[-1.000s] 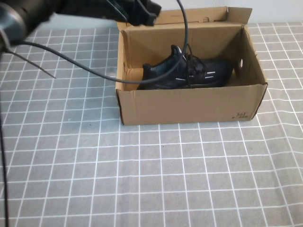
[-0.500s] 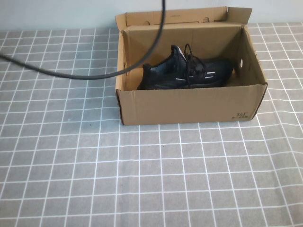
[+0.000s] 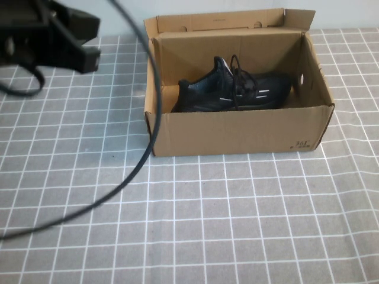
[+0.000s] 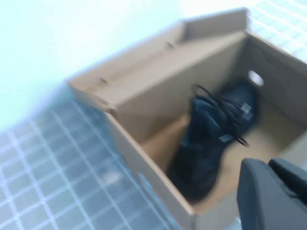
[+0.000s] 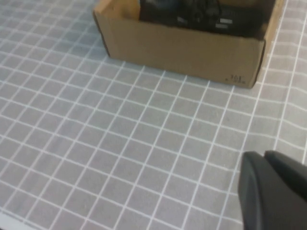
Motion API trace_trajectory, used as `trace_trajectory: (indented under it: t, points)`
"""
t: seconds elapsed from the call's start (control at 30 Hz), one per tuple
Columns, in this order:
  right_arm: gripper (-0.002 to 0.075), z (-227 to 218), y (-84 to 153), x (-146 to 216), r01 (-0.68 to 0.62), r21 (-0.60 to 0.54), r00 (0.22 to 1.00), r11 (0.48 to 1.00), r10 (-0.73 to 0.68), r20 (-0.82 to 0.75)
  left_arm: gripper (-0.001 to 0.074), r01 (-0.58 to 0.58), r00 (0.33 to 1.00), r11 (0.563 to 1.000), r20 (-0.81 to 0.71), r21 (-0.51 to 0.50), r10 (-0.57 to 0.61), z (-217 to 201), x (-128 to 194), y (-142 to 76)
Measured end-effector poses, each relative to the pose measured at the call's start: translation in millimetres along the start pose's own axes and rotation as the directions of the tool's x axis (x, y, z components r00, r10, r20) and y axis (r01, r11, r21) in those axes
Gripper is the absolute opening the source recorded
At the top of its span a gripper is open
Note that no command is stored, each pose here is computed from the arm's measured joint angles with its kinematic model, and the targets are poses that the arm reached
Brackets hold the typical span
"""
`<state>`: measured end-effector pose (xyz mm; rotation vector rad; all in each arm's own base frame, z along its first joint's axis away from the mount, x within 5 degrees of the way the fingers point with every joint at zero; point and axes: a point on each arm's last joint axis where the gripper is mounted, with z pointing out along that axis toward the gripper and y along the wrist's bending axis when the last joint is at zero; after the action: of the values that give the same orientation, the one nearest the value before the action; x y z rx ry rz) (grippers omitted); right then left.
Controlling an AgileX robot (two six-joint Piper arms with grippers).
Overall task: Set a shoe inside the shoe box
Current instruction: Place the shoe in the shoe box
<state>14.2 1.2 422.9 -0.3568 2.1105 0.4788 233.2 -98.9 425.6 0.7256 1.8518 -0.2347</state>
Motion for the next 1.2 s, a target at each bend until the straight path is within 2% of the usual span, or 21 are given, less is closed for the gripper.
trace_trajectory:
  t: [0.1,0.17,0.3,0.5,0.7,0.93,1.03,1.2]
  points:
    - [-0.0016,11,-1,7,0.004,0.013,0.999,1.000,-0.004,-0.044,0.0000,0.011,0.999,0.999,0.051,-0.052,-0.008,-4,14,-2]
    - [-0.0016,14,0,9,-0.014,0.007,0.998,1.000,0.015,-0.061,0.0000,0.034,0.999,0.998,0.042,-0.050,-0.031,-1,20,-3]
    - [-0.0016,18,4,6,-0.047,-0.021,0.997,0.999,0.046,-0.060,0.0000,0.146,0.989,0.989,-0.035,0.011,-0.145,25,27,-3]
    - [-0.0016,33,10,-3,-0.082,-0.036,0.994,0.996,0.079,-0.076,0.0000,0.284,0.942,0.950,-0.221,0.130,-0.251,92,21,3]
    - [-0.0016,60,16,-11,-0.106,-0.012,0.979,0.994,0.103,-0.176,0.0000,0.313,0.913,0.930,-0.331,0.193,-0.239,155,4,16]
    - [-0.0016,90,20,-18,-0.099,0.036,0.963,0.994,0.105,-0.247,-0.0001,0.300,0.869,0.938,-0.456,0.176,-0.192,215,4,31]
    - [-0.0016,99,18,-20,-0.077,0.068,0.961,0.995,0.093,-0.261,-0.0001,0.298,0.873,0.935,-0.452,0.192,-0.185,235,1,23]
    - [-0.0016,105,15,-23,-0.040,0.115,0.964,0.993,0.069,-0.257,-0.0001,0.292,0.874,0.935,-0.452,0.203,-0.175,260,-8,-7]
